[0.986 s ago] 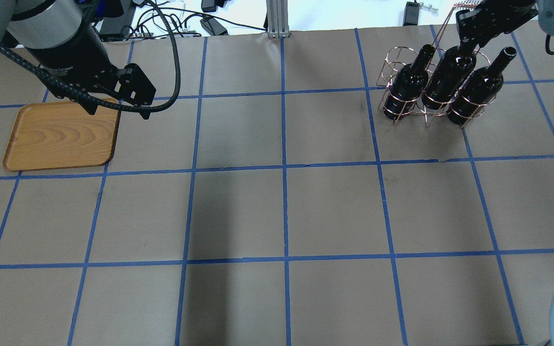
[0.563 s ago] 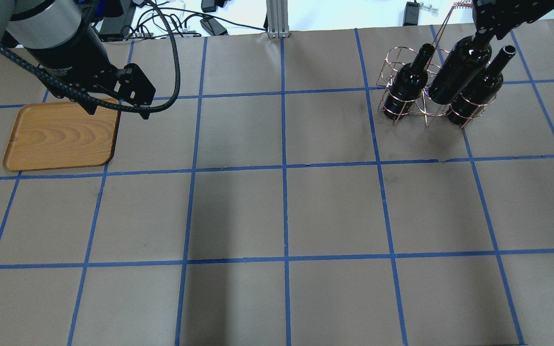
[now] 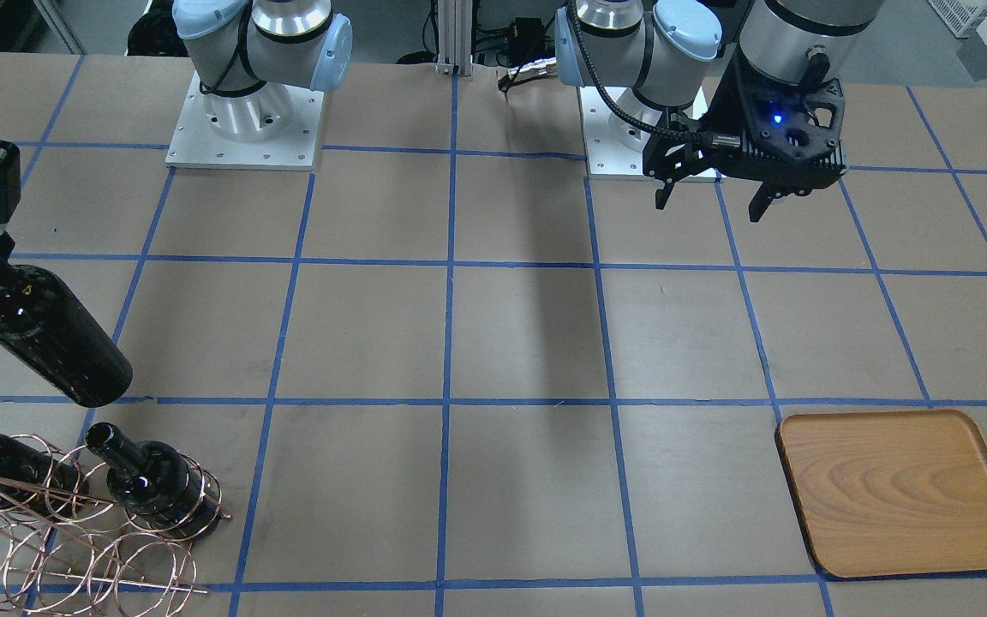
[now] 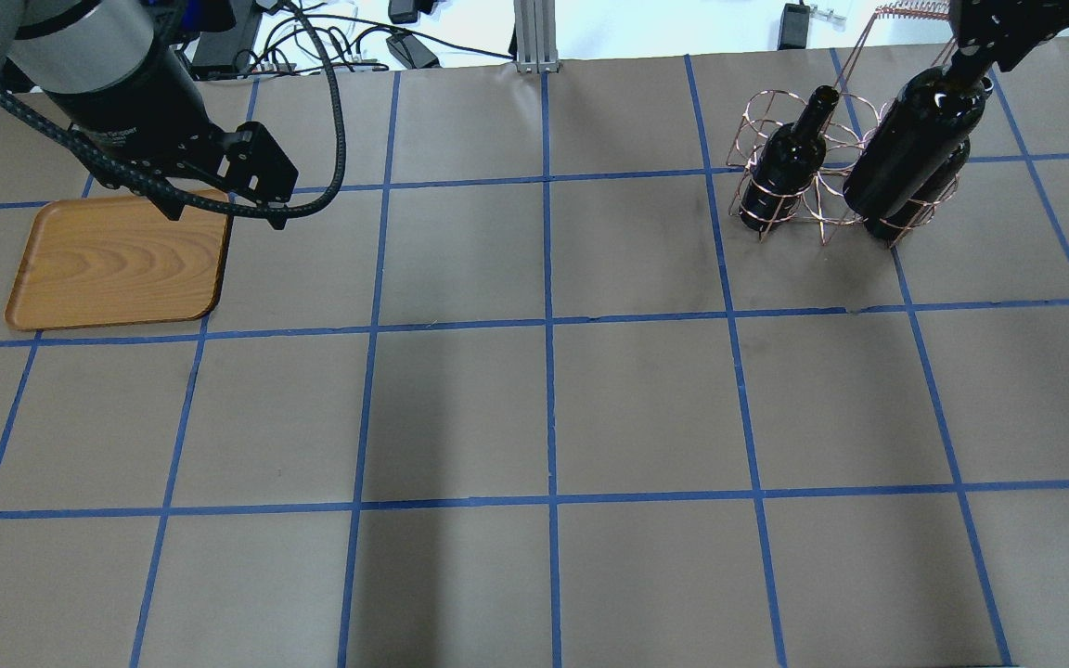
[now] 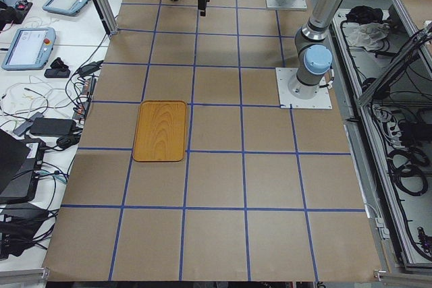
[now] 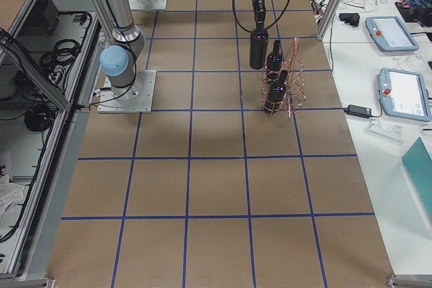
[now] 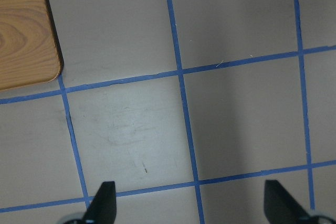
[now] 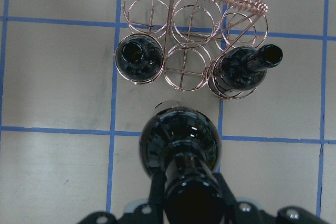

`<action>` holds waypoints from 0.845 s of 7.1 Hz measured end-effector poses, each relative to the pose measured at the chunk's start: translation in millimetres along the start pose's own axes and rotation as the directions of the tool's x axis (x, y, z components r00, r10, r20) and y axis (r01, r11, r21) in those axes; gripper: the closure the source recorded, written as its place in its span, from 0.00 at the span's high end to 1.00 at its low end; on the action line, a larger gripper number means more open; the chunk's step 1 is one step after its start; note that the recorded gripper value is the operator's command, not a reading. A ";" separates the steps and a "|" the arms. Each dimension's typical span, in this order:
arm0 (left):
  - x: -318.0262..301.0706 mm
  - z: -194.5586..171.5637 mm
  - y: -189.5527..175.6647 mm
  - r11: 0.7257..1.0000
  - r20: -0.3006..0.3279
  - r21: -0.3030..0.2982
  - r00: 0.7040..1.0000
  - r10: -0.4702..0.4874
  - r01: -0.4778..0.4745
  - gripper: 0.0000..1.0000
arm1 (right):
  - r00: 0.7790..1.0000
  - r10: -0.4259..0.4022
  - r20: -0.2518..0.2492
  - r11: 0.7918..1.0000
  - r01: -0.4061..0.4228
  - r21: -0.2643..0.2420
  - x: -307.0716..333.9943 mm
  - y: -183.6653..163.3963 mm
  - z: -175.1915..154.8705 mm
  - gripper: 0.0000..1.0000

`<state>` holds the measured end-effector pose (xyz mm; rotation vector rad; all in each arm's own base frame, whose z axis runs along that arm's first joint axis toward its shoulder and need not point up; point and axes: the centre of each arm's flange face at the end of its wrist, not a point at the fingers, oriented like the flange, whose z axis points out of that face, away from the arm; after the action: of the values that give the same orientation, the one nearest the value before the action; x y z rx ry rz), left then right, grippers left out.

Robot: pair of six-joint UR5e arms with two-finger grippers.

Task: Take wine from basket and place on tray
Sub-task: 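Lift the dark wine bottle up out of the wire rack with the right gripper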

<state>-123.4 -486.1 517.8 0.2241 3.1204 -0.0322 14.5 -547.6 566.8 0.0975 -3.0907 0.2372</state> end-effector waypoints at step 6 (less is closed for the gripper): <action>-4.6 -4.4 0.4 1.000 0.005 0.014 1.000 0.005 -0.005 1.00 | 0.990 0.137 0.035 0.990 -0.135 -0.045 -133.1 -0.3 22.2 0.00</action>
<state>-118.8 -486.2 522.3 0.2323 3.1150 -0.0552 146.6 -543.3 539.0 -0.1123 -3.1413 0.1759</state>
